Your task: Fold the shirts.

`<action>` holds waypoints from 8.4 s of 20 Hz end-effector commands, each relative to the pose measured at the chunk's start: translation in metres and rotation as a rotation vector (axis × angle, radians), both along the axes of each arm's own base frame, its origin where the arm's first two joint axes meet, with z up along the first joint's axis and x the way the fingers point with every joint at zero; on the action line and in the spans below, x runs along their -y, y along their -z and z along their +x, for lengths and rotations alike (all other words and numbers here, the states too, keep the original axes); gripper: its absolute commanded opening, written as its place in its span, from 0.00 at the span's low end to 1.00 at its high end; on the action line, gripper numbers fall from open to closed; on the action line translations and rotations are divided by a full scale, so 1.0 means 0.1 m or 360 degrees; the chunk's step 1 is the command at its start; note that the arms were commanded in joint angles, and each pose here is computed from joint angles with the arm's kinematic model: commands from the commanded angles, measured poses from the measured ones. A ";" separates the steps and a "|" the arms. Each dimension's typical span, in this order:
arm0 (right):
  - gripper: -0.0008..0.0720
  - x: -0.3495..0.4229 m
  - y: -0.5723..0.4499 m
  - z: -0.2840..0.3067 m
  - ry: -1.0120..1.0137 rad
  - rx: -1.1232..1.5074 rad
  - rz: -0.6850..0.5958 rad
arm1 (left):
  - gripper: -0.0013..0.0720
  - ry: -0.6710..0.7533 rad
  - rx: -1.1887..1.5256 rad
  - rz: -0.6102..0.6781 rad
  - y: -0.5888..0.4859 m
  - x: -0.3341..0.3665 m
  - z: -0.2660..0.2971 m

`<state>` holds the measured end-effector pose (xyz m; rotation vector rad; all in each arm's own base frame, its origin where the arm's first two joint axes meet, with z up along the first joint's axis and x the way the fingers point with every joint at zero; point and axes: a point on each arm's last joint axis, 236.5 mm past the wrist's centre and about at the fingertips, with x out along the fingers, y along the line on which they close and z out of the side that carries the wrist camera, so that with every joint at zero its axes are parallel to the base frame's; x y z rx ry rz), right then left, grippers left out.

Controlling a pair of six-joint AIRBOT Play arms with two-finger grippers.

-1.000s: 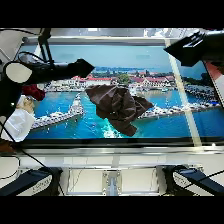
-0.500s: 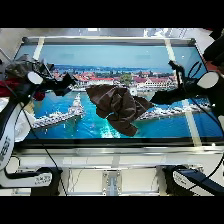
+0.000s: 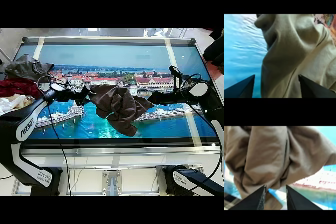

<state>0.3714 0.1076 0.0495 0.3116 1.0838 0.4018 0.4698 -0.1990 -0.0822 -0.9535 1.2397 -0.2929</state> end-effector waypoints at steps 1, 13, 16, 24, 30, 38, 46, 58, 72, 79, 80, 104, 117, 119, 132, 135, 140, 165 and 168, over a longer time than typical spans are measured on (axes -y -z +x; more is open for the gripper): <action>0.41 0.17 0.07 0.07 0.0019 0.0049 -0.0135 | 0.56 -0.0014 0.0024 -0.0005 0.10 0.22 0.03; 0.55 0.38 1.19 0.39 0.0912 -0.0507 0.0637 | 0.04 -0.0048 0.0113 -0.0033 -0.15 0.18 0.12; 0.55 0.29 1.36 0.45 0.0941 -0.0566 0.0751 | 0.04 -0.0054 0.0120 -0.0032 -0.17 0.17 0.13; 0.03 0.33 1.50 0.68 0.0944 -0.0444 0.0729 | 0.04 -0.0026 0.0171 -0.0001 -0.17 0.15 0.15; 0.02 -0.14 0.07 0.85 0.0151 0.0039 0.0823 | 0.03 0.0084 0.0575 0.0019 -1.19 -0.35 0.19; 0.02 -0.05 -3.15 -0.87 -0.0164 0.1131 0.0186 | 0.03 -0.0358 0.1856 0.0655 -4.55 -1.80 -1.44; 0.02 0.10 -4.66 -2.11 0.0118 0.1947 -0.0223 | 0.03 -0.0612 0.2183 0.1417 -5.37 -1.85 -2.46; 0.03 0.31 -0.96 -0.12 0.0092 0.0178 0.0286 | 0.03 0.0225 0.1226 0.0847 -1.90 -1.13 0.60; 0.63 1.21 -0.48 0.36 0.0365 0.0113 -0.0157 | 0.97 -0.0322 0.1173 0.0655 -2.58 -2.36 0.25; 0.63 1.65 -0.79 -0.01 0.0539 0.0155 -0.0240 | 0.81 -0.0480 0.0319 0.0296 -0.65 -1.96 -1.72; 0.63 1.57 -0.84 0.02 0.0534 0.0175 -0.0179 | 0.81 -0.0415 0.0264 0.0273 -0.46 -1.78 -1.89; 0.63 1.39 0.62 0.14 0.0966 -0.0078 0.0263 | 0.03 -0.0094 0.0040 -0.0296 -0.05 0.11 -2.16; 0.03 0.89 1.34 0.89 0.0833 -0.0116 0.0431 | 0.03 -0.0413 0.0530 -0.0158 -0.68 -0.56 -1.61; 0.02 0.58 0.89 0.99 0.0543 -0.0023 0.0493 | 0.03 -0.0469 0.0634 -0.0129 -0.83 -0.73 -1.49; 0.02 -0.10 -4.53 -2.03 -0.0025 0.1825 -0.0097 | 0.03 -0.0781 0.2217 0.1438 -5.63 -1.90 -2.60; 0.02 -0.07 -4.78 -2.56 0.0083 0.1948 -0.0202 | 0.03 -0.0645 0.2235 0.1599 -5.89 -1.70 -2.72; 0.02 0.25 -4.02 -1.84 0.0138 0.1385 -0.0244 | 0.03 -0.0469 0.2058 0.1188 -5.59 -1.89 -2.18; 0.69 0.41 -1.32 2.00 0.0300 0.0862 -0.0077 | 0.78 -0.0293 0.1230 0.1035 -2.79 -2.62 0.64; 0.66 1.22 -1.31 1.27 0.0372 0.0493 -0.0298 | 0.78 -0.0247 0.0840 0.1101 -2.56 -3.12 -0.37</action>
